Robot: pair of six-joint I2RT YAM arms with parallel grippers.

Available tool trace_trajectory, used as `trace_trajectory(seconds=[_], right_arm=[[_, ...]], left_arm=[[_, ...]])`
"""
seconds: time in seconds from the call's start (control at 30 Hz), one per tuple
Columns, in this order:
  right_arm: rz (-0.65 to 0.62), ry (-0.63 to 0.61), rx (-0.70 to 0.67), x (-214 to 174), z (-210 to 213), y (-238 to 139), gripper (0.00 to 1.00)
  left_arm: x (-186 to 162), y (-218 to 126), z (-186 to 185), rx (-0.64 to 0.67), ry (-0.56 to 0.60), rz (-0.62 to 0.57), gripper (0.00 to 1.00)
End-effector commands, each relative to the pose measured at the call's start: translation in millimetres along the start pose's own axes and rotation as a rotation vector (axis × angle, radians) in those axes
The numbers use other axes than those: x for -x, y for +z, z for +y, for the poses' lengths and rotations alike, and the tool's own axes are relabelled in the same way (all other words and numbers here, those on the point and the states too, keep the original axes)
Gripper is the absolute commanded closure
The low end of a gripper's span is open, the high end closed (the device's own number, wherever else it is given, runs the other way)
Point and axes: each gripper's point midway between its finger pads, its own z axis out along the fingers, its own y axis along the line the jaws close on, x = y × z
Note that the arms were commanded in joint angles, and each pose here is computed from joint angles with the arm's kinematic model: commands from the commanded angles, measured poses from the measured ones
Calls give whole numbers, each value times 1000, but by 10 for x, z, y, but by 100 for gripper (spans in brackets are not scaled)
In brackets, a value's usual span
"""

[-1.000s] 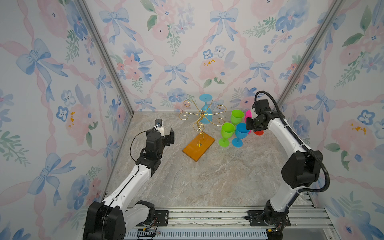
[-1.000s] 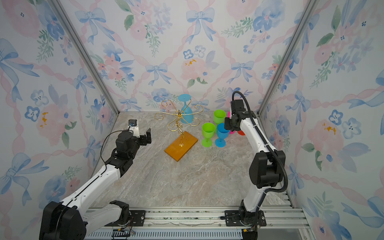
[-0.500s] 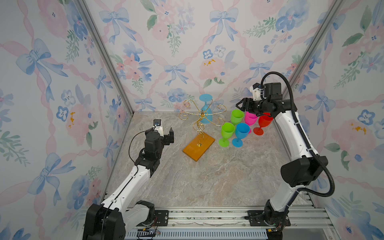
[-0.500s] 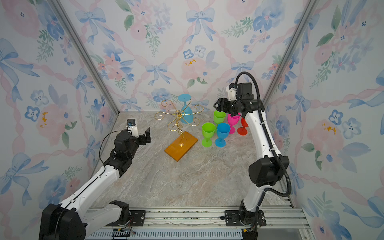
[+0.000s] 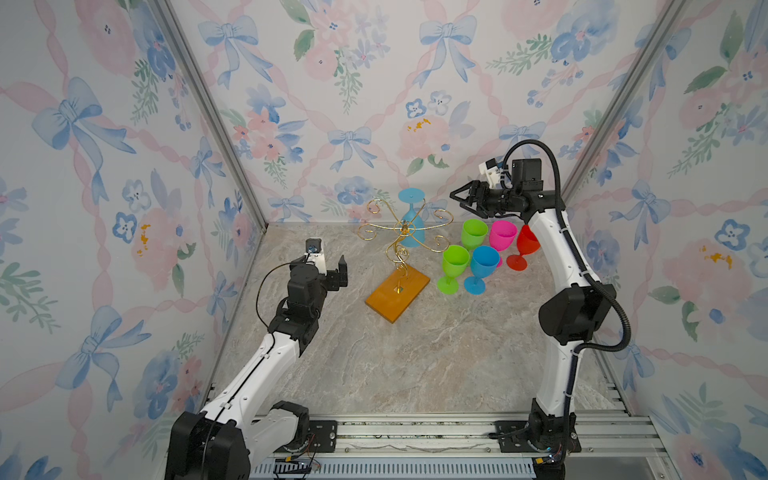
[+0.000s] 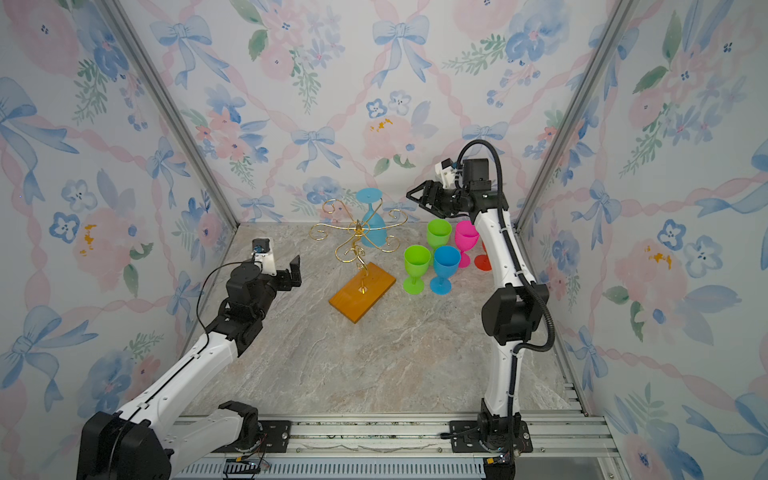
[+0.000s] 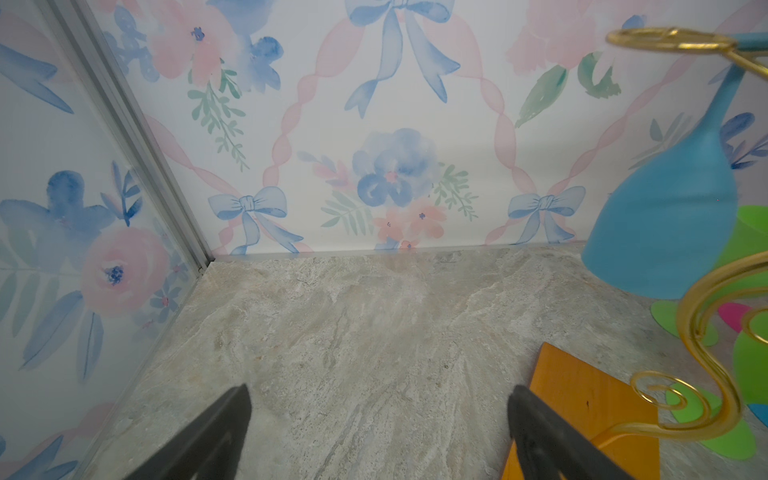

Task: Take the wine glass off the wine glass rack
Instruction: 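Open and raise the right gripper, moving it toward the rack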

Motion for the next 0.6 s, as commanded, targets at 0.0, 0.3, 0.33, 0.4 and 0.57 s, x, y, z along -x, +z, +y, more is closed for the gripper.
trace_trajectory(seconds=[0.0, 0.3, 0.33, 0.4, 0.57], right_arm=[[-10, -5, 162, 136, 406, 71, 28], [40, 60, 284, 119, 499, 428, 33], [47, 66, 287, 102, 495, 462, 34], [57, 65, 295, 71, 519, 507, 35], [77, 62, 308, 2, 581, 567, 37]], left_arm=[[53, -29, 2, -12, -26, -27, 2], [56, -35, -2, -17, -29, -29, 2], [57, -35, -6, -19, -28, -29, 2], [59, -37, -7, -20, -29, -30, 2], [86, -44, -16, -27, -40, -36, 2]])
